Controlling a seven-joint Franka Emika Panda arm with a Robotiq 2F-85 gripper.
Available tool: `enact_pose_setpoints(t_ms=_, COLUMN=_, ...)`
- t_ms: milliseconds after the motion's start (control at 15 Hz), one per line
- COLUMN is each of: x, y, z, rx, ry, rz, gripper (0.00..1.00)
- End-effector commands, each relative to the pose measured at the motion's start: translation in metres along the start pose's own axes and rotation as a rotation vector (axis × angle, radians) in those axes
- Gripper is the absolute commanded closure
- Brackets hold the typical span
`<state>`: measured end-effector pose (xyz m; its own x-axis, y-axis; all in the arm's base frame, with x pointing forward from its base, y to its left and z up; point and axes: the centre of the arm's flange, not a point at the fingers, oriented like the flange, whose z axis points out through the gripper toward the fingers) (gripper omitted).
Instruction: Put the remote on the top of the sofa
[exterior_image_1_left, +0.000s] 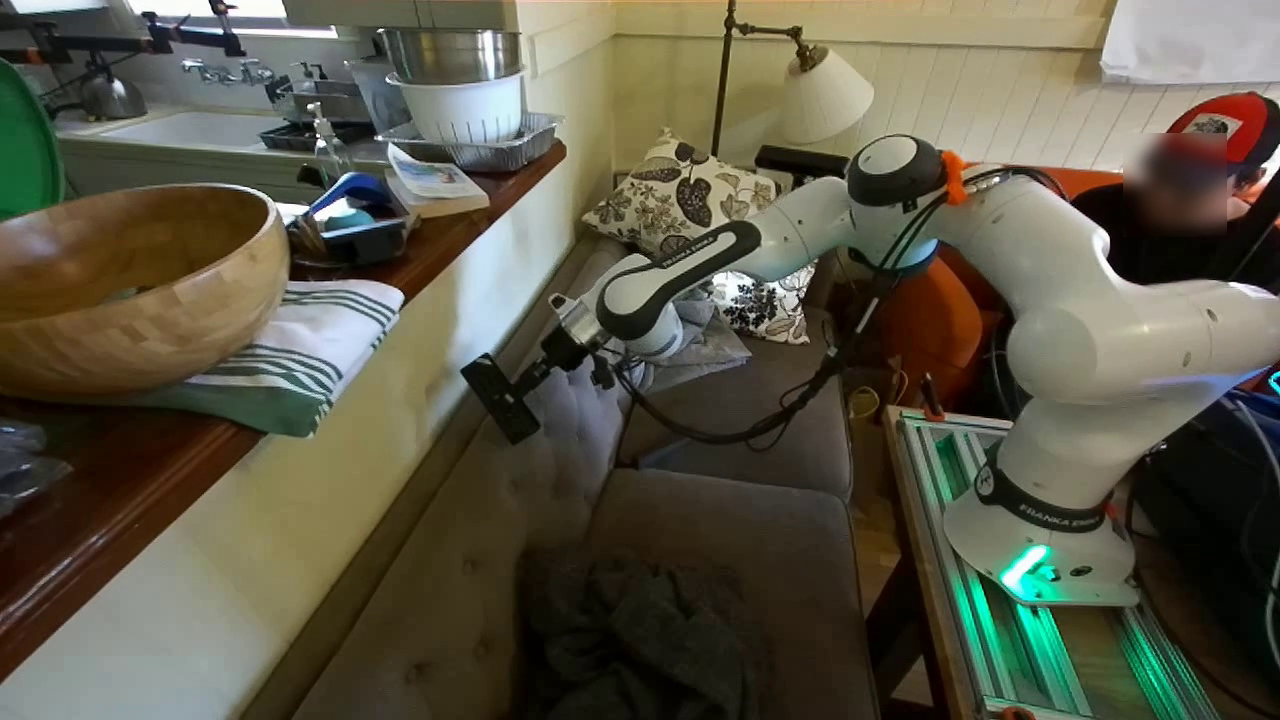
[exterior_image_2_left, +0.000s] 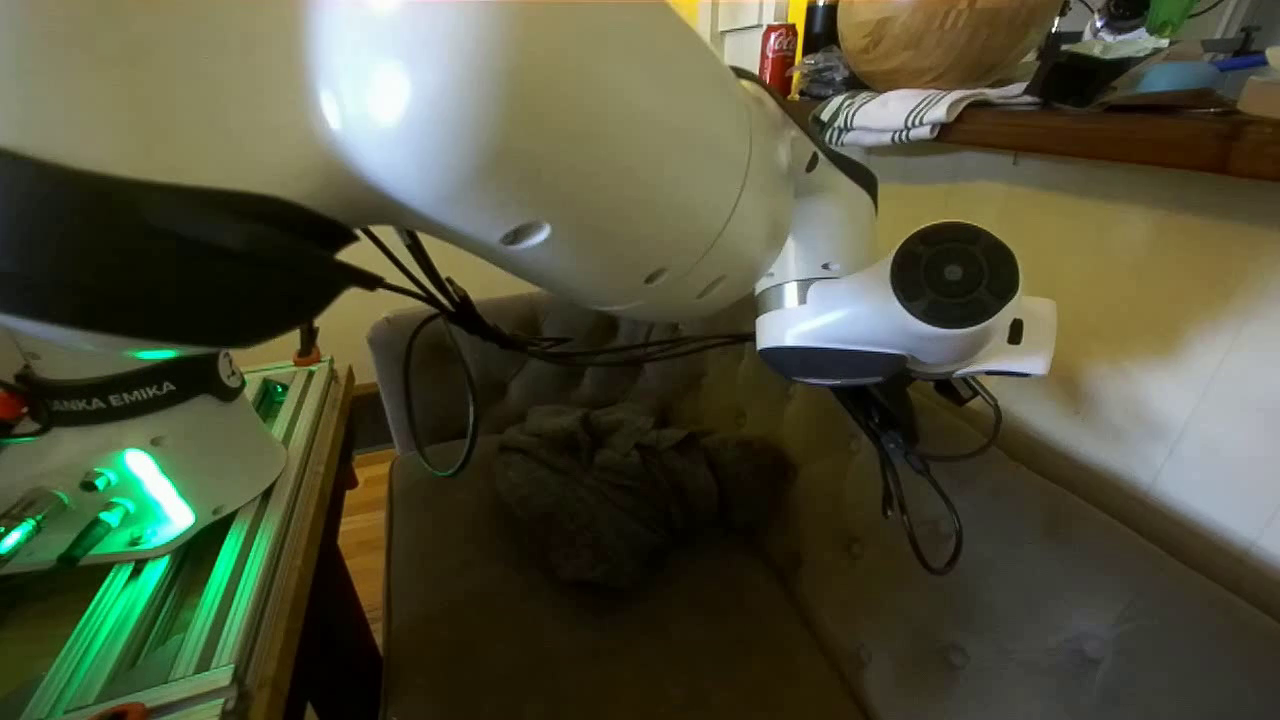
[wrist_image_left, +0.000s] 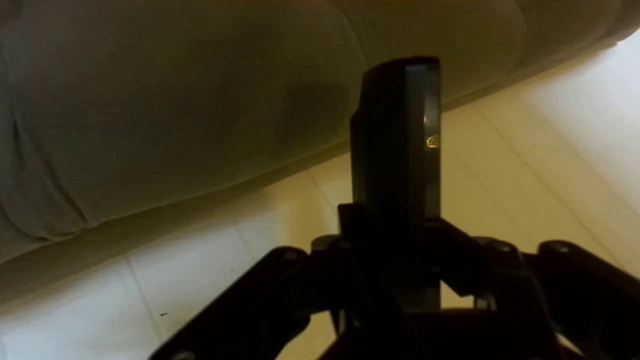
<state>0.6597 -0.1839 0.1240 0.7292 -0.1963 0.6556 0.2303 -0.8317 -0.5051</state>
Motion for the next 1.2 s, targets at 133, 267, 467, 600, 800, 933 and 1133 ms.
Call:
enact_pose_setpoints(t_ms=133, x=0.027, y=0.018, z=0.027, rx=0.083, ry=0.008, rz=0.072, gripper=0.91)
enact_pose_setpoints(t_ms=267, x=0.030, y=0.020, z=0.033, rx=0.107, ry=-0.024, rz=0.100, gripper=0.91)
enact_pose_setpoints(t_ms=467, x=0.027, y=0.023, z=0.042, rx=0.158, ry=-0.109, rz=0.149, gripper=0.91)
enact_pose_setpoints(t_ms=600, x=0.025, y=0.024, z=0.045, rx=0.189, ry=-0.156, rz=0.182, gripper=0.91)
enact_pose_setpoints(t_ms=800, x=0.024, y=0.034, z=0.046, rx=0.220, ry=-0.170, rz=0.228, gripper=0.91)
enact_pose_setpoints(t_ms=933, x=0.023, y=0.039, z=0.047, rx=0.235, ry=-0.183, rz=0.245, gripper=0.91)
enact_pose_setpoints(t_ms=1133, x=0.011, y=0.036, z=0.042, rx=0.224, ry=-0.186, rz=0.246, gripper=0.66)
